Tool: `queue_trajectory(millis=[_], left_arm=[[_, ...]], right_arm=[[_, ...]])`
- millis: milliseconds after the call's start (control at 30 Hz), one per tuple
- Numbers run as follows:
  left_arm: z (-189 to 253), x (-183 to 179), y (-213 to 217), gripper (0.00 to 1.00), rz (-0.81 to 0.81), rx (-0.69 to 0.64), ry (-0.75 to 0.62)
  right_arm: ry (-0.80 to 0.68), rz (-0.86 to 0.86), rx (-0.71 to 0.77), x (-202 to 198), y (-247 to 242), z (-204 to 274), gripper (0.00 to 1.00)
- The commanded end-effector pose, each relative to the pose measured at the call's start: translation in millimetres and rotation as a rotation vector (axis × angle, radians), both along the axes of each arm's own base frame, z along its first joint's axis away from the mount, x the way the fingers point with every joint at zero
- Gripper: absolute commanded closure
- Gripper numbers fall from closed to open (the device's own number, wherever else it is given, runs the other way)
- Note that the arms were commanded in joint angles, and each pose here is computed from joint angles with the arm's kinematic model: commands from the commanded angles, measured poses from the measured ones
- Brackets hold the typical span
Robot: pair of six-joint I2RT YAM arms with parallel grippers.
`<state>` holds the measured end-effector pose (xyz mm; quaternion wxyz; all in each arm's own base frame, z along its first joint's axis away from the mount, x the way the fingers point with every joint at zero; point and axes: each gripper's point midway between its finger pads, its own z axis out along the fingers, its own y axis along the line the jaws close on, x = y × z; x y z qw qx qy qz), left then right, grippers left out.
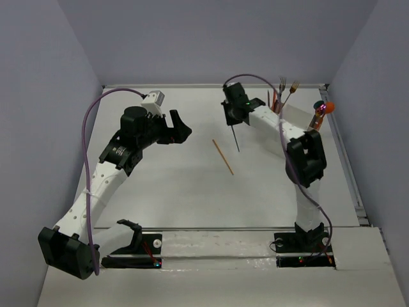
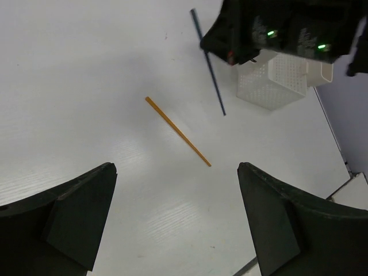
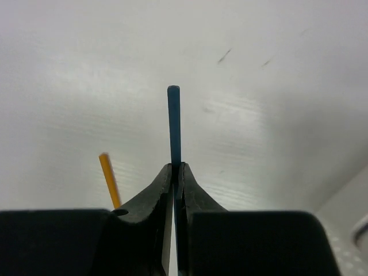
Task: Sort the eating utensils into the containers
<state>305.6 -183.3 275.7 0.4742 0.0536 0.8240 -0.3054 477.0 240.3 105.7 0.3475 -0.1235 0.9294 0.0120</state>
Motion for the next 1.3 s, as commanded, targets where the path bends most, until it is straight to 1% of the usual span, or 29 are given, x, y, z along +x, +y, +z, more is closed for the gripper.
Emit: queue_trajectory(millis=[0, 33, 67, 100, 133, 167, 200, 233, 267, 300, 333, 400, 467, 533, 733, 1000, 1267], left_arm=[[42.7, -6.1, -9.3, 0.01, -0.051, -0.075, -0.099], [42.6, -7.2, -9.3, 0.01, -0.051, -0.079, -0.097], [43.1, -9.4, -9.4, 0.01, -0.055, -0.084, -0.098], [42.6, -12.5, -8.8, 0.01, -0.057, -0.087, -0.097], [42.5, -14.8, -9.0, 0.01, -0.058, -0.096, -0.093], [41.4, -16.6, -9.5, 0.01, -0.063, -0.1, -0.088], [40.5, -19.8, -9.2, 0.01, -0.066, -0.105, -0.087], [39.9, -22.3, -10.5, 0.01, -0.076, -0.113, -0.081], [38.8, -23.4, -10.7, 0.01, -0.079, -0.114, -0.078], [37.0, -25.2, -10.5, 0.01, -0.081, -0.115, -0.074], [36.6, -26.4, -10.8, 0.01, -0.085, -0.117, -0.073], [34.6, -27.7, -10.3, 0.01, -0.085, -0.115, -0.069], [34.2, -28.7, -10.4, 0.01, -0.088, -0.115, -0.07], [34.3, -29.6, -10.7, 0.01, -0.094, -0.114, -0.071], [29.9, -28.9, -10.8, 0.01, -0.099, -0.102, -0.068], [23.9, -25.2, -10.4, 0.01, -0.092, -0.089, -0.061], [23.1, -21.2, -10.6, 0.01, -0.088, -0.08, -0.063]], right_arm=[[-0.475, -0.232, 0.242, 24.9, -63.5, 183.7, 0.93], [-0.54, -0.307, 0.258, 17.2, -96.2, 204.8, 0.93], [-0.538, -0.348, 0.245, 20.9, -110.2, 193.6, 0.93], [-0.61, -0.393, 0.283, 8.0, -128.5, 223.3, 0.93], [-0.664, -0.429, 0.302, 4.2, -142.9, 236.9, 0.93], [-0.678, -0.511, 0.269, -1.5, -173.6, 228.8, 0.93], [-0.736, -0.553, 0.286, -14.1, -191.5, 248.7, 0.93], [-0.772, -0.592, 0.288, -17.4, -206.1, 254.8, 0.93], [-0.794, -0.658, 0.267, -22.2, -232.7, 256.7, 0.93], [-0.794, -0.698, 0.261, -26.9, -246.0, 251.5, 0.93], [-0.831, -0.725, 0.264, -33.2, -257.2, 261.0, 0.93], [-0.869, -0.804, 0.21, -42.5, -288.5, 263.0, 0.93], [-0.917, -0.844, 0.194, -49.2, -306.2, 266.6, 0.93], [-0.931, -0.877, 0.162, -50.2, -324.8, 259.9, 0.93], [-0.936, -0.879, 0.077, -44.6, -338.7, 245.9, 0.93], [-0.871, -0.898, 0.0, -43.0, -351.1, 212.8, 0.93], [-0.819, -0.913, -0.014, -52.7, -351.8, 180.4, 0.93]])
